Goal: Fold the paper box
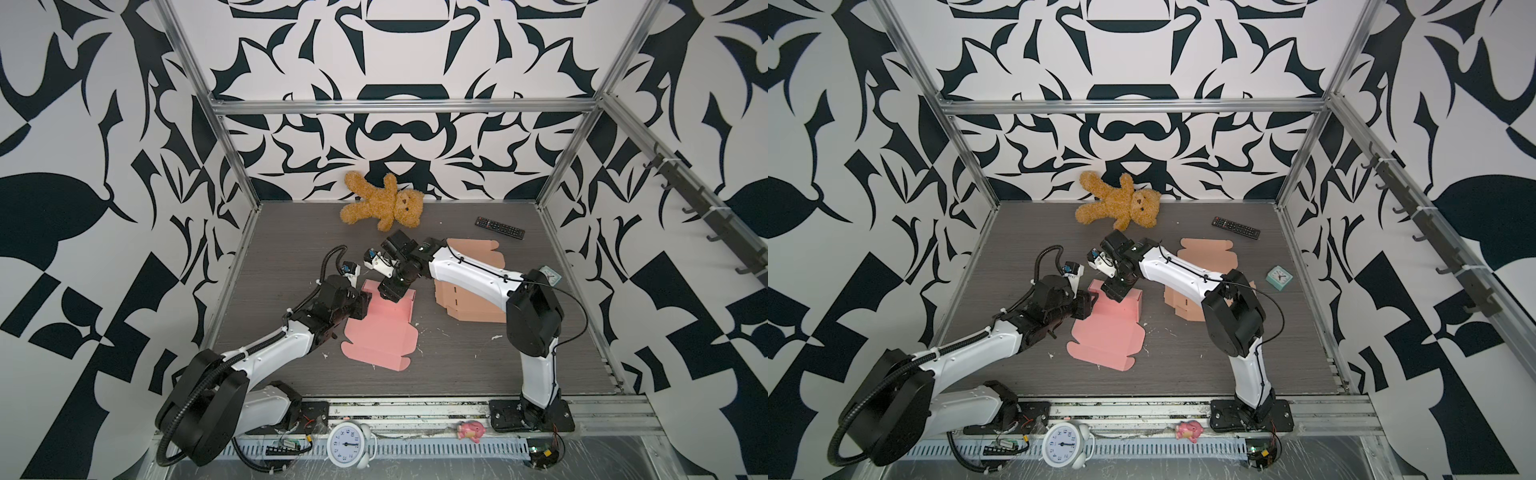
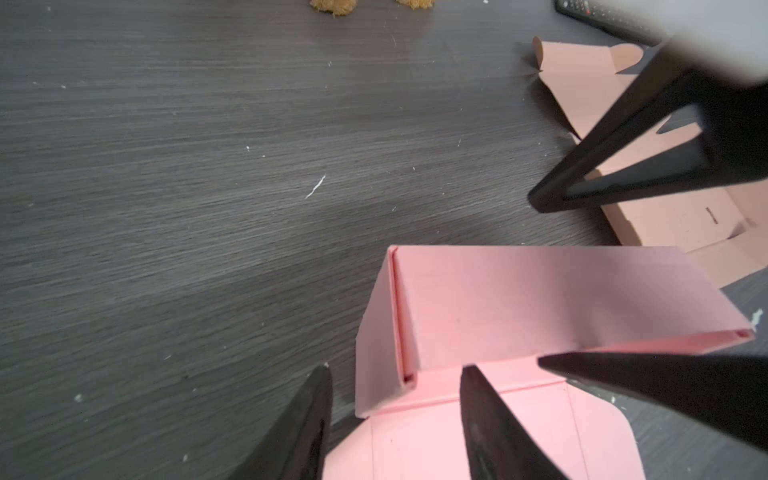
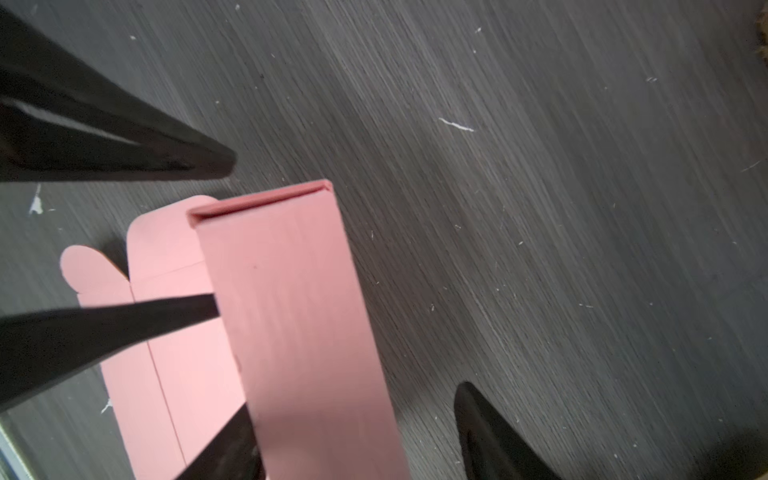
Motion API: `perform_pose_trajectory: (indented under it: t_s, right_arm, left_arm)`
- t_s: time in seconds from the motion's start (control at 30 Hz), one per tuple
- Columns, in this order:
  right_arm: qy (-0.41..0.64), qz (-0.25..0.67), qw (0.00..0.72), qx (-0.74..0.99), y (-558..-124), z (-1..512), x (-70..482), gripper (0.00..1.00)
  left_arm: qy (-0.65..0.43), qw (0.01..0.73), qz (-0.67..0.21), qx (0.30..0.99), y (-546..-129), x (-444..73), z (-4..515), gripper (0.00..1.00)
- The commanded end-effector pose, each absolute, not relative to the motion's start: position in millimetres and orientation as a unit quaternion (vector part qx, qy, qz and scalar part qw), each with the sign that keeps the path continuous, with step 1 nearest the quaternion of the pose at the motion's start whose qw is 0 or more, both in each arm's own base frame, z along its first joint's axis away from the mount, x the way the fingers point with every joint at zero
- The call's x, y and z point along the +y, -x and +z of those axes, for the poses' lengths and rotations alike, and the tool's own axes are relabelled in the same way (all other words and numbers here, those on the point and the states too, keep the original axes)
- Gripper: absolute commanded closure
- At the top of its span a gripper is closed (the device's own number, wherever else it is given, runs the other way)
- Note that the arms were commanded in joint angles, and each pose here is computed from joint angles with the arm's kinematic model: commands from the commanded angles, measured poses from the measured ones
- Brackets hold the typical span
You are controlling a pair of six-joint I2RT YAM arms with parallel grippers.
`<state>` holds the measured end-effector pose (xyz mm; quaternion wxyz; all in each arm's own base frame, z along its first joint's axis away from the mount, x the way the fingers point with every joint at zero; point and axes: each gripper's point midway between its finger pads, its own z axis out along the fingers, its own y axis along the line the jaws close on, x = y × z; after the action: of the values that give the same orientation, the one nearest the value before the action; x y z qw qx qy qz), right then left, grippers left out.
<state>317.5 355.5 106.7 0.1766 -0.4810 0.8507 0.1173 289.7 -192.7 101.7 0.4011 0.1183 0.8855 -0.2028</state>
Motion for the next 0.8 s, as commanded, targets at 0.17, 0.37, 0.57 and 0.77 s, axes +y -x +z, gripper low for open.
perform_pose_trajectory:
  t_s: [0.17,0.37,0.57,0.77]
  right_arm:
    - [0.488,0.097,0.188,0.847,-324,119,356,0.31]
    - [0.478,0.102,0.187,0.852,-324,119,355,0.36]
    - [0.458,0.110,0.184,0.863,-329,118,351,0.41]
    - [0.429,0.136,0.174,0.876,-337,116,343,0.45]
  left_arm:
    - [-0.094,0.364,-0.214,0.901,-265,-183,98,0.45]
    - [-0.072,0.343,-0.212,0.912,-261,-179,103,0.44]
    - [-0.068,0.326,-0.231,0.914,-256,-184,115,0.43]
    - [-0.058,0.316,-0.233,0.918,-255,-182,131,0.38]
